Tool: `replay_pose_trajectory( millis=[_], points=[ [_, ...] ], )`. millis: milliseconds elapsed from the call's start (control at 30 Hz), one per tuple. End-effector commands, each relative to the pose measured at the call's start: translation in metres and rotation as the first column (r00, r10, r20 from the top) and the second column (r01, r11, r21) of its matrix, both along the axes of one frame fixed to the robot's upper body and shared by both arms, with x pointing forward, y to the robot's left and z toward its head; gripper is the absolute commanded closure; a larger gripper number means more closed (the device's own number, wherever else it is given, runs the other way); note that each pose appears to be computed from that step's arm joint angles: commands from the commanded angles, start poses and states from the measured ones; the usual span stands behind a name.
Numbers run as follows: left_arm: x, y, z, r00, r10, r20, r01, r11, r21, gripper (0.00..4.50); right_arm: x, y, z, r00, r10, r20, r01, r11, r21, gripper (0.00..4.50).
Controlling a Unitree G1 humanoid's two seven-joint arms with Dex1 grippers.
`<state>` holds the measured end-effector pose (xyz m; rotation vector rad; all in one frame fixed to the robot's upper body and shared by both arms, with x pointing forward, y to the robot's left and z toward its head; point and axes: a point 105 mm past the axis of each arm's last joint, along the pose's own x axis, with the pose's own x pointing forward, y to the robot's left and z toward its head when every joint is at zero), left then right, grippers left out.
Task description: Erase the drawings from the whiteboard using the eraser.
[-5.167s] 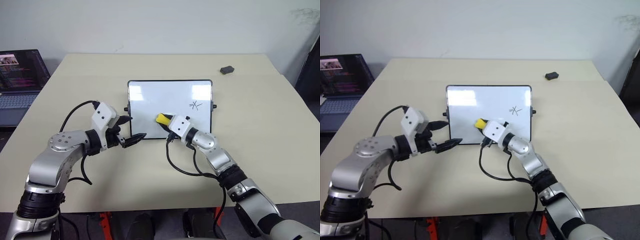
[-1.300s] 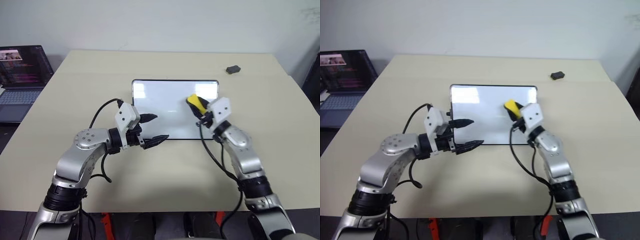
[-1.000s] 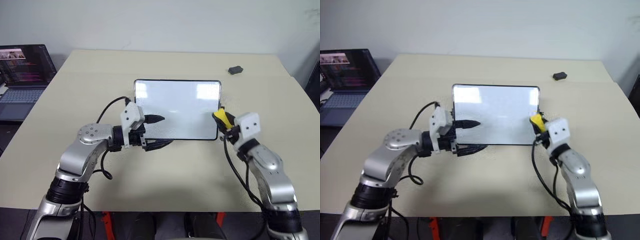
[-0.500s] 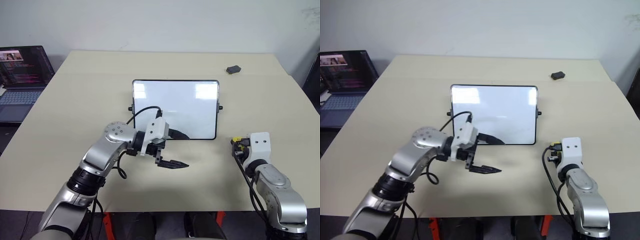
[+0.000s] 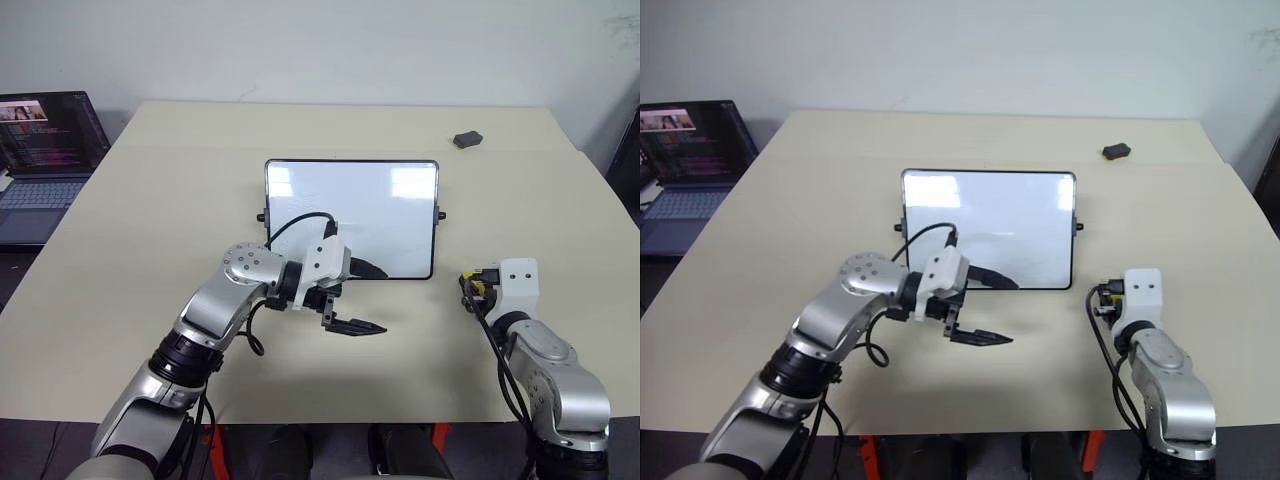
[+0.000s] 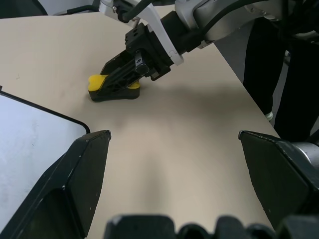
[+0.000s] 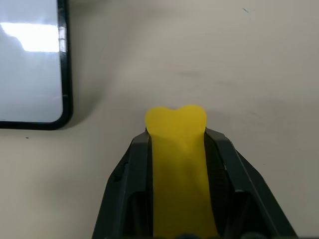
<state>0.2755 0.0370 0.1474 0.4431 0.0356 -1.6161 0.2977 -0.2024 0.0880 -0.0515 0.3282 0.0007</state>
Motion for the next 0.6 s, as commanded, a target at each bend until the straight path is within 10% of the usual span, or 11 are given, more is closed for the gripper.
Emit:
replay_pose_trajectory(
  millis=[33, 267, 600],
  points=[
    [-0.004, 0.000, 0.008, 0.999, -0.001, 0.036, 0.002, 1.000, -0.017, 0.00, 0.003, -0.005, 0.010, 0.999, -0.019, 0.046, 0.019, 1.000, 0.003, 2.45],
    [-0.001, 0.005, 0.008, 0.998, 0.062, 0.024, -0.061, 0.997, -0.039, 0.00, 0.006, -0.004, 0.016, 0.996, -0.016, 0.091, 0.016, 1.000, 0.004, 0.02],
    [0.026, 0.048, 0.028, 0.856, 0.508, -0.099, -0.515, 0.817, -0.259, 0.00, -0.006, 0.032, 0.080, 0.907, 0.184, 0.379, -0.184, 0.982, -0.037, 0.02]
  ],
)
